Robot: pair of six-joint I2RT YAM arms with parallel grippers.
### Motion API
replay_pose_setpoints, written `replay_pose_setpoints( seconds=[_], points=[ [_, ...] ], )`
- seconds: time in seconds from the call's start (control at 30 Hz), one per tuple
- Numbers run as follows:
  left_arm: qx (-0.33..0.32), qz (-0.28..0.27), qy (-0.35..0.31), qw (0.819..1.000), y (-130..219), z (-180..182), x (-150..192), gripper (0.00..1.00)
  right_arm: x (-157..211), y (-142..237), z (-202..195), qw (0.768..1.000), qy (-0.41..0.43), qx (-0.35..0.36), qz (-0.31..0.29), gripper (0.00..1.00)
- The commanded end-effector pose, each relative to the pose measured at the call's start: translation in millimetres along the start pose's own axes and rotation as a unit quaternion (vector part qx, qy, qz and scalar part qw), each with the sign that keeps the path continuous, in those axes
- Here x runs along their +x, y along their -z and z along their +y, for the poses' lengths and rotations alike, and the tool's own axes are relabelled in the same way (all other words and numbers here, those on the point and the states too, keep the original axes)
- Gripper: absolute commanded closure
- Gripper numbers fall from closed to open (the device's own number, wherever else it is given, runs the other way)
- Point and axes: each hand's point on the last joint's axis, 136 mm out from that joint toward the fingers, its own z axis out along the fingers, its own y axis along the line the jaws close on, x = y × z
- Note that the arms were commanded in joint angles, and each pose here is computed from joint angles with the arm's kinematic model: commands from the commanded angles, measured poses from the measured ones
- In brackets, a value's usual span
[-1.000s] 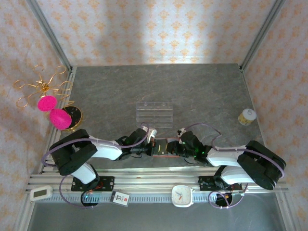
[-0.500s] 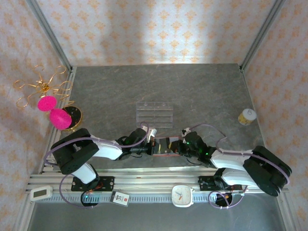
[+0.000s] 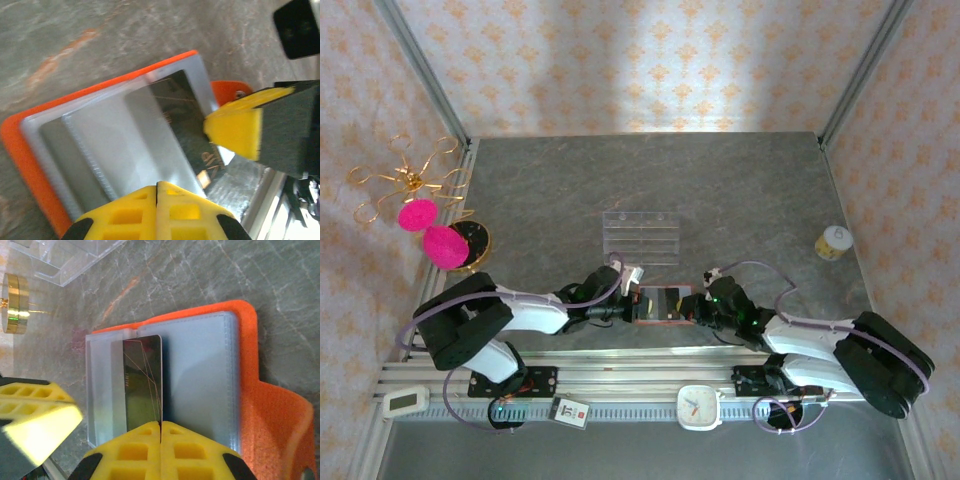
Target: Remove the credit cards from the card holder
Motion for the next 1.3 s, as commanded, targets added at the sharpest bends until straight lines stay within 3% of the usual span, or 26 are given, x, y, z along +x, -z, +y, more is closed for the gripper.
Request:
replay_pose_setpoints(
  seconds=[0.0, 0.3, 0.43, 0.57, 0.6, 0.67, 0.73, 0.97, 1.17, 1.27],
  points=[
    [0.012, 0.005, -0.021, 1.000, -12, -17, -8, 1.00, -1, -2, 0, 1.000, 0.012, 0.002, 0.004, 1.00],
    [-0.042, 0.053, -0.012, 0.998, -33, 14, 14, 1.00, 0, -4, 6, 1.000, 0.016, -0.008, 0.010, 1.00],
    [-0.051, 0.072, -0.009, 0.996, -34, 22, 25, 1.00, 4, -8, 10, 0.999, 0.017, -0.019, 0.027, 0.81],
    [-0.051, 0.085, -0.003, 0.995, -33, 26, 35, 1.00, 5, -13, 18, 0.999, 0.019, -0.036, 0.034, 0.76],
    [-0.054, 0.086, -0.001, 0.995, -33, 29, 37, 1.00, 5, -14, 18, 0.999, 0.018, -0.037, 0.036, 0.78],
    [-0.057, 0.086, 0.000, 0.995, -31, 30, 38, 1.00, 2, -16, 12, 0.999, 0.013, -0.017, 0.031, 0.94],
    [-0.058, 0.080, 0.001, 0.995, -29, 30, 36, 1.00, -2, -14, 3, 1.000, 0.011, 0.007, 0.016, 1.00],
    [-0.051, 0.055, 0.002, 0.997, -21, 23, 21, 0.98, -23, 14, -39, 0.994, -0.011, 0.095, -0.059, 1.00],
    [-0.029, 0.022, -0.002, 0.999, -15, 7, 0, 0.94, -30, 20, -33, 0.993, -0.003, 0.097, -0.070, 1.00],
    [0.000, -0.009, -0.004, 1.000, -6, -12, -18, 0.84, -34, 20, -18, 0.995, 0.014, 0.067, -0.072, 1.00]
  ],
)
